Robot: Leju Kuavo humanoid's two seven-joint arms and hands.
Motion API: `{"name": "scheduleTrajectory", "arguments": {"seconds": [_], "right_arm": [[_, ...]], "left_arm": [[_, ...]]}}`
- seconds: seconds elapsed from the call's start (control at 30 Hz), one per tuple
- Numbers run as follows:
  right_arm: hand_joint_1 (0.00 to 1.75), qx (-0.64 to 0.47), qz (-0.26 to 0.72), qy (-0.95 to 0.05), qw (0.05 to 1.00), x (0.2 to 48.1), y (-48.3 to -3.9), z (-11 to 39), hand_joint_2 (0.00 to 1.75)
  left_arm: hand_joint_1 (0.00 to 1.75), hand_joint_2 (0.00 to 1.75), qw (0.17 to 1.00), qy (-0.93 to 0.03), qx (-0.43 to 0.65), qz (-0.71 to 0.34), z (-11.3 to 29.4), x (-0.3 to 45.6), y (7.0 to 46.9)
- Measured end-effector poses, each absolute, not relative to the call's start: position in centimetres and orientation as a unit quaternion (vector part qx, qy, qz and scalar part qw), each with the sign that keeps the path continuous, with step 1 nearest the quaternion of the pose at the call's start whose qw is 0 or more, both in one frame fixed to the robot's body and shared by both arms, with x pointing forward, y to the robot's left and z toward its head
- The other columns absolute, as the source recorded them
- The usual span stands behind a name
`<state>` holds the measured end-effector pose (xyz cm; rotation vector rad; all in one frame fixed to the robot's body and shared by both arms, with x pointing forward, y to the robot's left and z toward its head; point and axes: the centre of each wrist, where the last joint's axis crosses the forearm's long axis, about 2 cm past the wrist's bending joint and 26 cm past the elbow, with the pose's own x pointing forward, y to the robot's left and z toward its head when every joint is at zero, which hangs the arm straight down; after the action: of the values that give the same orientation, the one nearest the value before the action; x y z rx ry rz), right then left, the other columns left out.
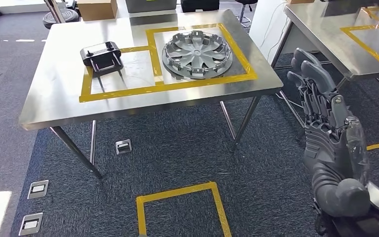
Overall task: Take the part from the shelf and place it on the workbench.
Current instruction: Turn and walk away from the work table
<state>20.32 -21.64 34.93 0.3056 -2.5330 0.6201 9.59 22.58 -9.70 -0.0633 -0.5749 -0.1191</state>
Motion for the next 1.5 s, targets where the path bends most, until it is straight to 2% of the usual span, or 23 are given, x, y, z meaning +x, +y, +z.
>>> {"name": "scheduleTrajectory", "arguments": {"seconds": [1.5], "right_arm": [[0.00, 0.116, 0.231, -0.929, 0.264, 20.43, -21.83, 34.67, 0.00]], "left_arm": [[0.00, 0.00, 0.955, -0.288, -0.028, -0.066, -9.54, 10.30, 22.57]]}}
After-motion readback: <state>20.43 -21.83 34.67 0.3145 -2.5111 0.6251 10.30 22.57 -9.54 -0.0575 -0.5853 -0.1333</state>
